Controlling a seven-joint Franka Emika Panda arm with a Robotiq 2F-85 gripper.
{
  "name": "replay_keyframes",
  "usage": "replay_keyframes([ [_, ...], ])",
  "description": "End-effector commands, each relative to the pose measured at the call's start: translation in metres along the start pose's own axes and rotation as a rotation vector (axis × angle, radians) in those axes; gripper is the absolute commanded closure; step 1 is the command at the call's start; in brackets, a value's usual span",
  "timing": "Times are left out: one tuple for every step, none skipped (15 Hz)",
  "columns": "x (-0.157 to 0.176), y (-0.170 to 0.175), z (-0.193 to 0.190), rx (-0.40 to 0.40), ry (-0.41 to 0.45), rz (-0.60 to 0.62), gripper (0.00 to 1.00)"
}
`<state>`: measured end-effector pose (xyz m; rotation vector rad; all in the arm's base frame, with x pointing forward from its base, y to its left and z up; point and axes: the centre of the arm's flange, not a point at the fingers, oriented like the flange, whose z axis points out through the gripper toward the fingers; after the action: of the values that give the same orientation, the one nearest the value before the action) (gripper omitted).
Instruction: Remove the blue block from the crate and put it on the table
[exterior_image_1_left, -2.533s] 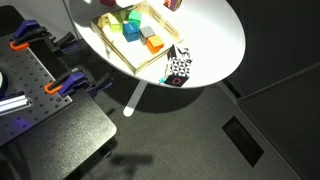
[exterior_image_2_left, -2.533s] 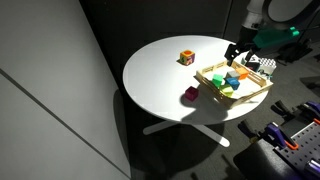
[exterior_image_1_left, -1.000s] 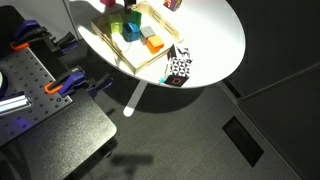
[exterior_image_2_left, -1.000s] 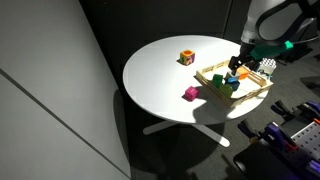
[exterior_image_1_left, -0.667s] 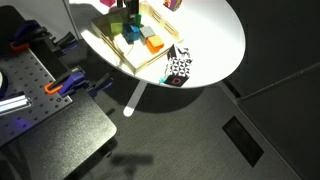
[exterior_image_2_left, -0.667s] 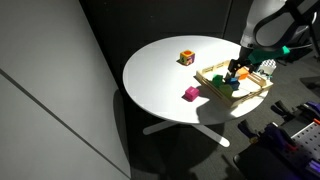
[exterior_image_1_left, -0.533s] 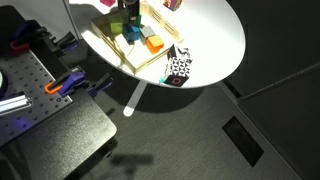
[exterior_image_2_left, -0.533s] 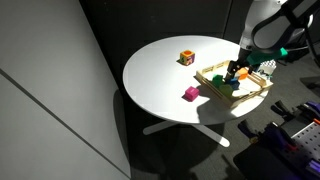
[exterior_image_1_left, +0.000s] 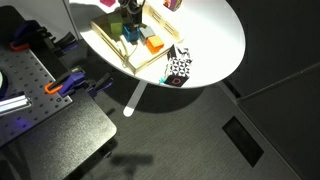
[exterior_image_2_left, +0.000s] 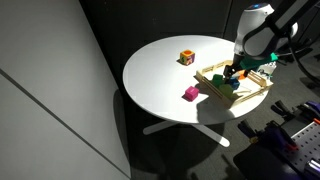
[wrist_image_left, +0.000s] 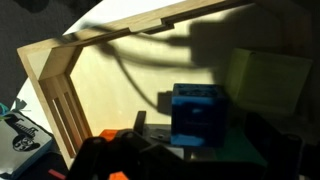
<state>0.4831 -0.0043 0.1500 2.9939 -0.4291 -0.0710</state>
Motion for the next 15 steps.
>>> replay_keyframes([
  [0.015,-0.005,0.010,-0.005,0.008,0.017,0.00],
  [0.016,-0.006,0.012,-0.007,0.007,0.017,0.00],
  [0.018,-0.006,0.014,-0.008,0.007,0.017,0.00],
  [0.019,-0.006,0.016,-0.010,0.006,0.017,0.00],
  [0.020,-0.006,0.017,-0.011,0.005,0.016,0.00],
  [0.022,-0.006,0.019,-0.011,0.005,0.016,0.00],
  [0.023,-0.007,0.020,-0.012,0.004,0.016,0.00],
  [0.023,-0.007,0.022,-0.013,0.003,0.017,0.00],
  [0.024,-0.007,0.023,-0.013,0.001,0.018,0.00],
  [0.024,-0.007,0.024,-0.013,0.000,0.019,0.00],
  [0.024,-0.007,0.025,-0.012,-0.002,0.020,0.00],
  [0.024,-0.007,0.026,-0.013,-0.004,0.021,0.00],
  [0.024,-0.007,0.027,-0.013,-0.006,0.021,0.00],
  [0.024,-0.007,0.028,-0.014,-0.009,0.023,0.00],
  [0.024,-0.007,0.029,-0.015,-0.011,0.024,0.00],
])
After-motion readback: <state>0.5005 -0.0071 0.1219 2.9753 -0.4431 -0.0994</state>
